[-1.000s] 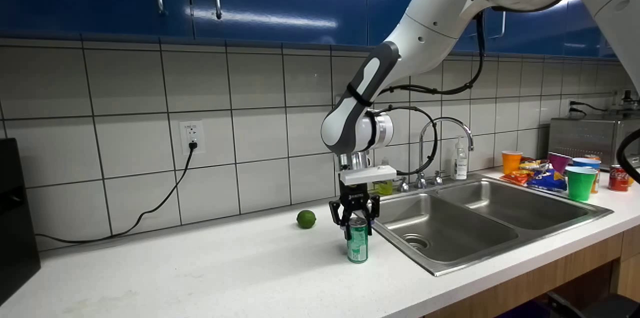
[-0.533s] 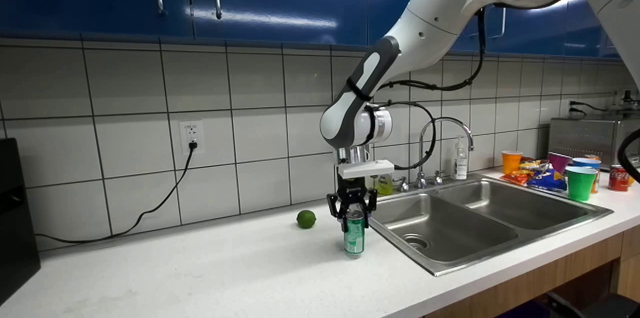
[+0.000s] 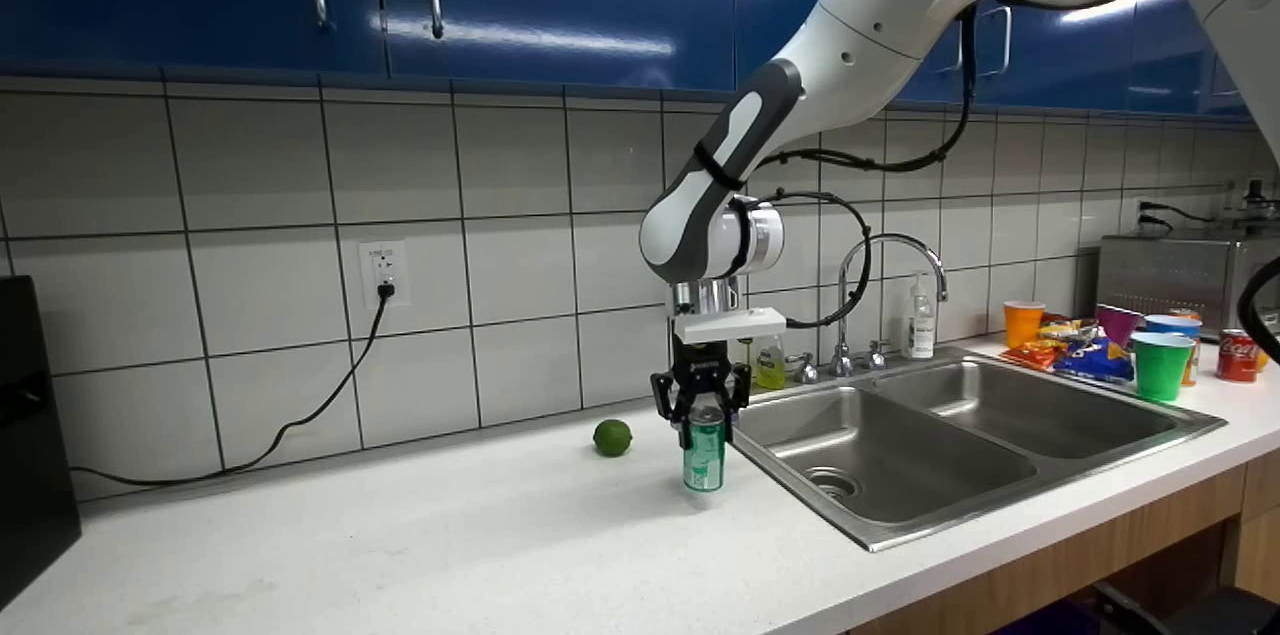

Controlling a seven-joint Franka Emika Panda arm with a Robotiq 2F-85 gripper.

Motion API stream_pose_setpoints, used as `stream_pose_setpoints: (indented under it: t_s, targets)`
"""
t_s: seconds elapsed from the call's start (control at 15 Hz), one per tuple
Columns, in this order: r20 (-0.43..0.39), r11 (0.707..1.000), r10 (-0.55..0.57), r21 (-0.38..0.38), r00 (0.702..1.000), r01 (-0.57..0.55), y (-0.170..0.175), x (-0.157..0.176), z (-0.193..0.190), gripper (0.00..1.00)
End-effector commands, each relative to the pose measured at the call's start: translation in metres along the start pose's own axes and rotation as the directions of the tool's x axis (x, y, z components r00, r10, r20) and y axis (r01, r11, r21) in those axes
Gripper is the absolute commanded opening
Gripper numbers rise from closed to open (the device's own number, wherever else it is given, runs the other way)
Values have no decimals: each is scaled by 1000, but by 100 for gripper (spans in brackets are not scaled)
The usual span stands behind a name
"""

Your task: Put the can inside the sink

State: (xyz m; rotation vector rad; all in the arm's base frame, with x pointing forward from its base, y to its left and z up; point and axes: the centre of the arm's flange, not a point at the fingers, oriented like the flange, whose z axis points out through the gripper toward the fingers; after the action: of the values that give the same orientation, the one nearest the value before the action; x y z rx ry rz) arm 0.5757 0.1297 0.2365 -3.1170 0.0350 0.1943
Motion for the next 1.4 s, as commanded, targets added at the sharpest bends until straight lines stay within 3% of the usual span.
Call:
stream_pose_setpoints:
  t_s: [0.0,1.33]
  targets:
    - [-9,1000,2,-15,1000,-2,-3,-12,-23,38]
    - [-12,1000,-17,-8,1000,17,-33,-98,-65,38]
